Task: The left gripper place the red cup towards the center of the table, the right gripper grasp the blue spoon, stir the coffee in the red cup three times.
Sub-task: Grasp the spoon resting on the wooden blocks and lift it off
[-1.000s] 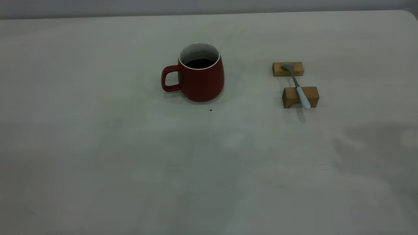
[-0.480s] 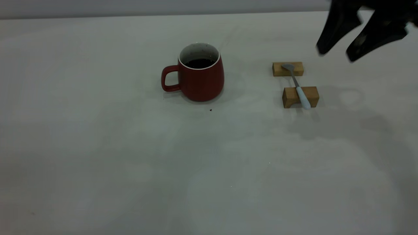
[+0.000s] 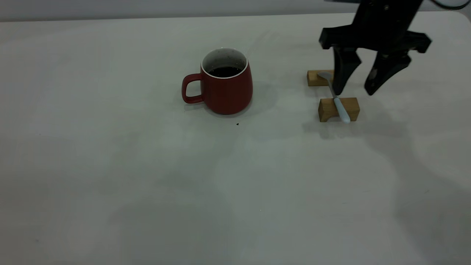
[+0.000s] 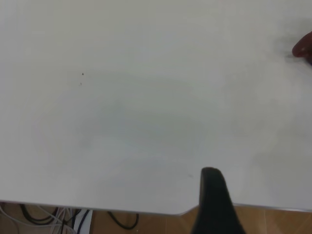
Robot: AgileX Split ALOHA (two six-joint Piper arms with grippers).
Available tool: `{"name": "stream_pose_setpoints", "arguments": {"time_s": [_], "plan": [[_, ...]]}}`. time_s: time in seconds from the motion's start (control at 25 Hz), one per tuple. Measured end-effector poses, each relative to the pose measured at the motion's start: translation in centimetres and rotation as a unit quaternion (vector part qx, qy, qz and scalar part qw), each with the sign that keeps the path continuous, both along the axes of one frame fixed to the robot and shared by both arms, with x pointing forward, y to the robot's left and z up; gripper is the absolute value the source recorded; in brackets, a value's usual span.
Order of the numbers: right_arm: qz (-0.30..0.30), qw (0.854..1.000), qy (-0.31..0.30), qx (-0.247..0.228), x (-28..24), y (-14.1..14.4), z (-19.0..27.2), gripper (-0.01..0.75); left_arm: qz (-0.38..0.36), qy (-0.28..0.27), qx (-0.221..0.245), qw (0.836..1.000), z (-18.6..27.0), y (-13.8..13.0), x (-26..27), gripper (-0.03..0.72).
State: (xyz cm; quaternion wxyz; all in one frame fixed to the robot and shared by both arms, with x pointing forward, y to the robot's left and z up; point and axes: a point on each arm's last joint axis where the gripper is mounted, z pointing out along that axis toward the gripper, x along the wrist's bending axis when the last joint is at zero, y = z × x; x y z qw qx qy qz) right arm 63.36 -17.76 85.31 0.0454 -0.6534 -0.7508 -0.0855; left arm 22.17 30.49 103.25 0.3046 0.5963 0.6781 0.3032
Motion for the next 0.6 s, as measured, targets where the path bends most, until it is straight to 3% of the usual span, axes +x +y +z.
{"name": "stream_pose_setpoints", "arguments": {"time_s": [0.6], "plan": [[0.000,0.998,0.061,-0.008,1.3,0.9,-5.3,0.552,0.000,0.000,0.000,1.000,0.0,0.0,0.0,0.551]]}}
